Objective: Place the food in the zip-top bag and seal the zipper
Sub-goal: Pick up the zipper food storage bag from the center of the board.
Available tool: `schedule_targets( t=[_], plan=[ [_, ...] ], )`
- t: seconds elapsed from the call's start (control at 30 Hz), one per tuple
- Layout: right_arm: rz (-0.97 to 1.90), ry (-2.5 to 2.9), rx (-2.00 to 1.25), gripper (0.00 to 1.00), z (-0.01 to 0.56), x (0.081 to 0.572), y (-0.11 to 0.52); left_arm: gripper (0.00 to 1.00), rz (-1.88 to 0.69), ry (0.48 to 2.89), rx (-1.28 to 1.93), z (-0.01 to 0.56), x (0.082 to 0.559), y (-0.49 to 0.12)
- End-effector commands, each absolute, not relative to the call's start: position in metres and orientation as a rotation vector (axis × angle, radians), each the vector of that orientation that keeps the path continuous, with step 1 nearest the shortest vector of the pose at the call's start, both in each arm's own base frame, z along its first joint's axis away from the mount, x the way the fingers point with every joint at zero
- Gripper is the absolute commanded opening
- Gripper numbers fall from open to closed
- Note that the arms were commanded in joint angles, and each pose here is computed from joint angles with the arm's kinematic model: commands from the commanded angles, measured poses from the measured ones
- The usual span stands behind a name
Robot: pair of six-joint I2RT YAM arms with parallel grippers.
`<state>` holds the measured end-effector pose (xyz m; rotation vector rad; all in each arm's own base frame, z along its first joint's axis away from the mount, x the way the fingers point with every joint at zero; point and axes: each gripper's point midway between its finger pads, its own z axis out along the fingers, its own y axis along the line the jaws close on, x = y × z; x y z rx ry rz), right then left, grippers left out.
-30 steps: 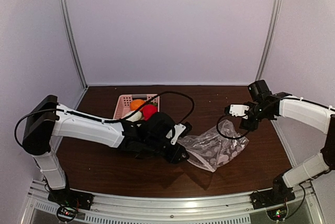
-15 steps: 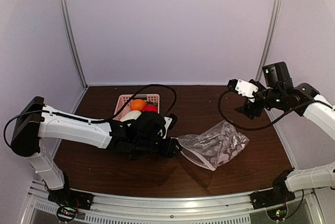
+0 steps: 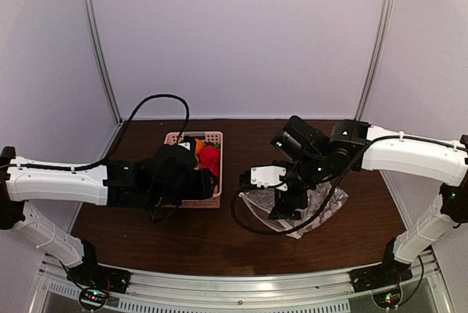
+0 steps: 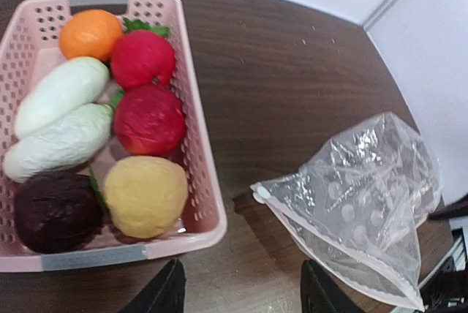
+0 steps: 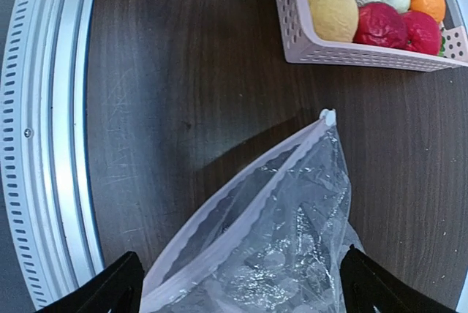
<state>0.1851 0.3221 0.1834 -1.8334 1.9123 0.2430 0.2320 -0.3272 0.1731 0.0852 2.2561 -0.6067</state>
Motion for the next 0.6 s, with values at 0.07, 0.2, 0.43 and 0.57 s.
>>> schedule_targets(
  t=[0.07,0.2,0.43,0.57],
  plan=[
    [0.096,1.964,-1.835,0.94,0.167,0.180,0.329,0.55,-0.393,2.166,-0.176,0.183,0.247,-0.249],
    [-0.033,2.007,-1.764,0.89,0.156,0.200,0.330,0.56,-0.379,2.130,-0.212,0.193,0.248,-0.229],
    [-0.189,2.020,-1.766,0.77,0.141,0.211,0.337,0.57,-0.352,2.116,-0.230,0.197,0.245,-0.213],
    [-0.302,2.029,-1.790,0.73,0.126,0.216,0.331,0.57,-0.354,2.109,-0.246,0.195,0.243,-0.207]
  ],
)
